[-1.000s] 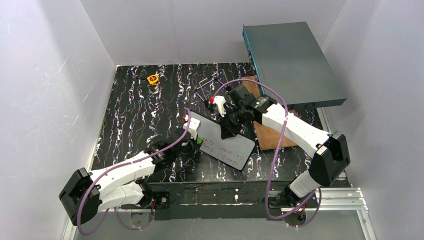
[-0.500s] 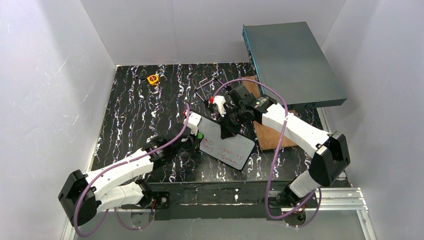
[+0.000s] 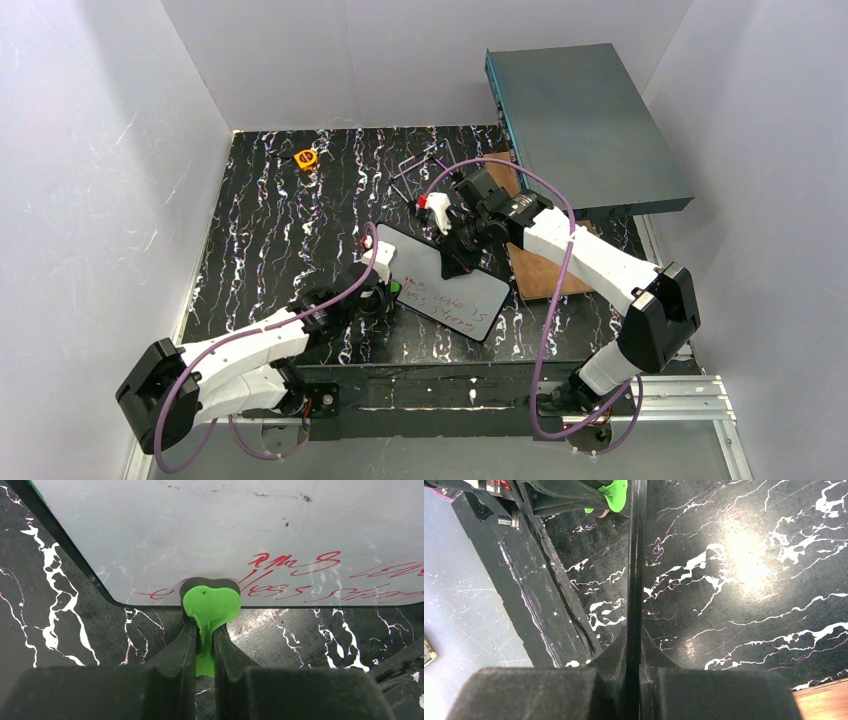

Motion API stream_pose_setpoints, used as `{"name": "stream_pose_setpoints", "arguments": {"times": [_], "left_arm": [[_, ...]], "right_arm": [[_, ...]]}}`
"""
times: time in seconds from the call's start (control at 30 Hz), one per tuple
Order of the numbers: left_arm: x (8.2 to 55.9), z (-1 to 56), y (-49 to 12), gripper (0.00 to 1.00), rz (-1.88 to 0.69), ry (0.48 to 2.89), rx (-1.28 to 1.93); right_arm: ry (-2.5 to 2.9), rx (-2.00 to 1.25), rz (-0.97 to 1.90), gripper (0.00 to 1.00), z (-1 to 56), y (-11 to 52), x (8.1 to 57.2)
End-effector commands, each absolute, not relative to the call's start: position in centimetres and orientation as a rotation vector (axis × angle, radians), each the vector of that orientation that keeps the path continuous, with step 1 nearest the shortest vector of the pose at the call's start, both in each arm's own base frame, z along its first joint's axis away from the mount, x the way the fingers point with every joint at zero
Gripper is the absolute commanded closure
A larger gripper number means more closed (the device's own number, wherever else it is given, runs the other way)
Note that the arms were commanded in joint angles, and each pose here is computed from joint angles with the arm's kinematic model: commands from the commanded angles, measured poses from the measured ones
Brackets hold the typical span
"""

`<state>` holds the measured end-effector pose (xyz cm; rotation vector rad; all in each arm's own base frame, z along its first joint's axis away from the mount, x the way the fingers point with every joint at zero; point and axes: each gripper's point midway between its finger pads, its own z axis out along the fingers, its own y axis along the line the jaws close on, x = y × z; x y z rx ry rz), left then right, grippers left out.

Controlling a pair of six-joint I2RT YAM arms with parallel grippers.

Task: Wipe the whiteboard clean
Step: Erase the center of the board with the whiteboard.

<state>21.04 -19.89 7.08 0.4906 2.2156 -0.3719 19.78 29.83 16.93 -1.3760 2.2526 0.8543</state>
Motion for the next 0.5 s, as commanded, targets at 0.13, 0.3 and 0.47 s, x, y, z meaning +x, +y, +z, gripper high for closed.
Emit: {"name": "stream_pose_setpoints", "arguments": {"times": [0.13,0.3,0.47], "left_arm": [[23.5,12.2,-21.7,1.00,-0.386,2.097,0.482],[24.3,15.4,-22.7,1.00,-0.406,2.050,0.495],[24.3,15.8,-23.4,1.00,-0.430,2.052,0.504]], "right_arm": [[2.135,-1.447,0.988,0.99,18.5,31.5,18.3],[2.133,-1.449,0.988,0.99,18.5,31.5,18.3],[2.134,-1.449,0.987,0.99,18.5,31.5,18.3]]}}
